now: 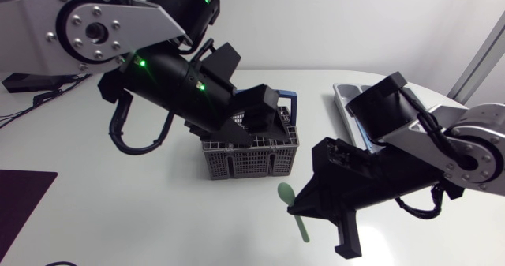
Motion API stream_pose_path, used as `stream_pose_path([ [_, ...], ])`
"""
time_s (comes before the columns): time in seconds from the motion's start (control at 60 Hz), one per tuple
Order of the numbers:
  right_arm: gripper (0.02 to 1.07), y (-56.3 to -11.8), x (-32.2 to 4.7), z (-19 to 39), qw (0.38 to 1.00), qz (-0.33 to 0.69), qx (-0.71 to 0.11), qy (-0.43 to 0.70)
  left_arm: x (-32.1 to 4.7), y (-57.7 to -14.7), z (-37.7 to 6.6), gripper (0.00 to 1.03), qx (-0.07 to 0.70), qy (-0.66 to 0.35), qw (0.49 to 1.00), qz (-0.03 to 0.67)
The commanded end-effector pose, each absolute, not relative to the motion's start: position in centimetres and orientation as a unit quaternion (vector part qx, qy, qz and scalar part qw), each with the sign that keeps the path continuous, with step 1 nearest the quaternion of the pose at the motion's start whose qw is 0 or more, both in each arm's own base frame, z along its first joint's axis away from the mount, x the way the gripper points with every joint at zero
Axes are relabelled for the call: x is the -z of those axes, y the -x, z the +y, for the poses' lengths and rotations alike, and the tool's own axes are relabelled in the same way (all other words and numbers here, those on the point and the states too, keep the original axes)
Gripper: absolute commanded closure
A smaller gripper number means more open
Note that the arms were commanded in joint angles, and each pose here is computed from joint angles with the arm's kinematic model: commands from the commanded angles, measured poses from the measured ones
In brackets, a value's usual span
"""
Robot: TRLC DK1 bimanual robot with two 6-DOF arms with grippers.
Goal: Unload the cutlery basket into the drawer organizer.
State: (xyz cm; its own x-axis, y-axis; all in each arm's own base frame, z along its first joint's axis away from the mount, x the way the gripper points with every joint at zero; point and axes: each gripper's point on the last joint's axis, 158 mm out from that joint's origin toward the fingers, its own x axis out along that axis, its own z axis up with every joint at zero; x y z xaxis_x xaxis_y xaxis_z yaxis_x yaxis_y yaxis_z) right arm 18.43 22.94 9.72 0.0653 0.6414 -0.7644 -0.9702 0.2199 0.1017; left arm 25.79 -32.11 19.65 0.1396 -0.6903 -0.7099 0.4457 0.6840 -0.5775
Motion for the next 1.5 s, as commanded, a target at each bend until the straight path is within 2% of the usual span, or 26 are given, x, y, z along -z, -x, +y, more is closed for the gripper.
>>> stream_pose_path([
  [0.0,1.01,-18.6,-8.7,21.1,0.695,0.369,-0.568,0.24,-21.0,-27.6,-31.3,0.04,0.347,0.151,0.763,0.524],
  [0.117,1.01,-21.4,-8.5,17.9,0.724,0.367,-0.525,0.255,-19.7,-29.9,-29.3,0.04,0.27,0.175,0.786,0.528],
  [0.417,1.01,-28.4,-8.5,8.3,0.775,0.339,-0.402,0.351,-17.4,-32.3,-27.5,0.04,0.191,0.196,0.791,0.547],
  [0.617,1.01,-32.1,-8.4,1.2,0.784,0.321,-0.325,0.42,-16.4,-32.5,-27.6,0.04,0.177,0.197,0.784,0.561],
  [0.967,1.01,-36.8,-6.3,-8.4,0.774,0.33,-0.238,0.485,-15.4,-32.4,-28.3,0.04,0.175,0.196,0.789,0.556],
  [1.05,1.01,-37.7,-5.5,-10.3,0.77,0.337,-0.23,0.491,-15.2,-32.5,-29.1,0.04,0.165,0.233,0.784,0.551],
  [1.267,1.01,-40.2,-2.6,-16.3,0.75,0.362,-0.176,0.524,-15.0,-32.3,-29.5,0.04,0.164,0.234,0.789,0.544],
  [1.4,1.01,-40.5,-0.9,-18.1,0.741,0.371,-0.163,0.536,-14.8,-32.4,-29.3,0.04,0.153,0.244,0.786,0.547],
  [1.483,0.93,-40.3,0.0,-18.5,0.736,0.38,-0.165,0.536,-14.4,-32.5,-29.1,0.04,0.14,0.252,0.784,0.55],
])
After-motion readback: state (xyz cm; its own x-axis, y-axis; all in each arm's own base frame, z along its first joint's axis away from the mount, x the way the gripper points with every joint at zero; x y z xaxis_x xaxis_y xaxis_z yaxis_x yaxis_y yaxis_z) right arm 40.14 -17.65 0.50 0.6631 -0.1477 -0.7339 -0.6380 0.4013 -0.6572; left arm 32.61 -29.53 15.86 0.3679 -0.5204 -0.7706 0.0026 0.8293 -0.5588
